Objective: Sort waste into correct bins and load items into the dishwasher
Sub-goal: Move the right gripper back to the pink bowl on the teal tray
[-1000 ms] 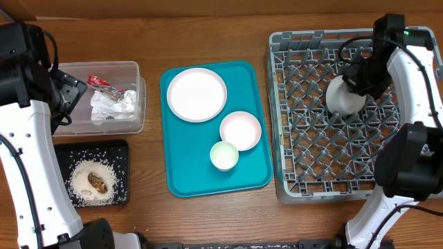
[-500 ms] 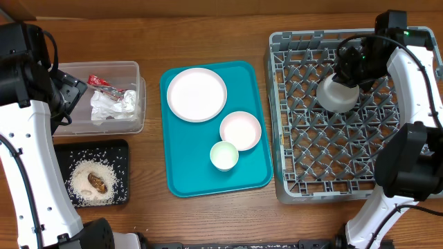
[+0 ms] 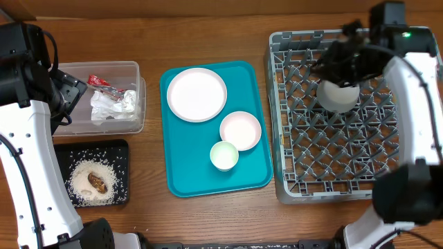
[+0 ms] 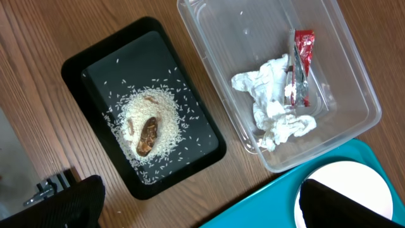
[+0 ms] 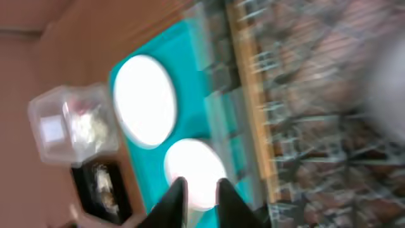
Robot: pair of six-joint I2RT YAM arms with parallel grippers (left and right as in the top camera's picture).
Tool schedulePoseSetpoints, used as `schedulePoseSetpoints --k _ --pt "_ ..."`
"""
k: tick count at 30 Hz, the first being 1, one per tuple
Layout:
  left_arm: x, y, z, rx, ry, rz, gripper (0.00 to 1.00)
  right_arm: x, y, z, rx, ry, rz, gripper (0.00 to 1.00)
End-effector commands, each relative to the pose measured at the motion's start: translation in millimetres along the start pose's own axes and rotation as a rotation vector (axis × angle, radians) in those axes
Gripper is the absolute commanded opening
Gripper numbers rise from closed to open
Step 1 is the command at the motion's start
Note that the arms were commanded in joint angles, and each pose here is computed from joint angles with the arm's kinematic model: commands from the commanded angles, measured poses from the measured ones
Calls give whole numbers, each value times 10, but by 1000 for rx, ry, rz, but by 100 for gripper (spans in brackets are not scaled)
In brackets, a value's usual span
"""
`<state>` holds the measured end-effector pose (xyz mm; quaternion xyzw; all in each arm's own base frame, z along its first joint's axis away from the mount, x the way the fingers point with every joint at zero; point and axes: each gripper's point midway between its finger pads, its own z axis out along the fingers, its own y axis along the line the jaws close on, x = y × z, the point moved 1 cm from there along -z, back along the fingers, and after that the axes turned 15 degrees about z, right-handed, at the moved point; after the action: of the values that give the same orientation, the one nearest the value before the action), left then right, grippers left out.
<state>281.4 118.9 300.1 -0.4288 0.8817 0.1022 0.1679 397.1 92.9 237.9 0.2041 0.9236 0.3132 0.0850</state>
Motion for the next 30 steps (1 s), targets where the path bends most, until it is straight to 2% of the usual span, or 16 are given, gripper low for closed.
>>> schedulePoseSetpoints --k 1,2,4,5,11,12,15,19,21,27,30 --pt "-6 -1 0 -2 -1 -17 100 367 294 118 37 37 -161 50" --pt "-5 -1 0 -2 0 -17 100 444 324 190 60 49 -183 54" --pt "-6 -1 0 -2 -1 -17 100 613 408 354 100 68 -236 90" --pt "-5 -1 0 -2 0 -17 100 704 460 457 124 66 -262 98" --pt "-5 -1 0 -2 0 -17 100 820 552 845 278 -102 -259 100" --pt "-5 -1 0 -2 0 -17 100 832 568 880 279 -114 -259 98" --pt "-5 -1 0 -2 0 -17 100 843 593 987 273 -145 -242 74" --pt "-5 -1 0 -2 0 -17 100 836 540 1145 258 -172 -158 50" --pt "-6 -1 0 -2 -1 -17 100 837 476 1231 258 -174 -126 42" --pt "-6 -1 0 -2 -1 -17 100 948 254 1566 267 -165 -22 40" --pt "-5 -1 0 -2 0 -17 100 1040 219 1740 273 -147 -42 46"
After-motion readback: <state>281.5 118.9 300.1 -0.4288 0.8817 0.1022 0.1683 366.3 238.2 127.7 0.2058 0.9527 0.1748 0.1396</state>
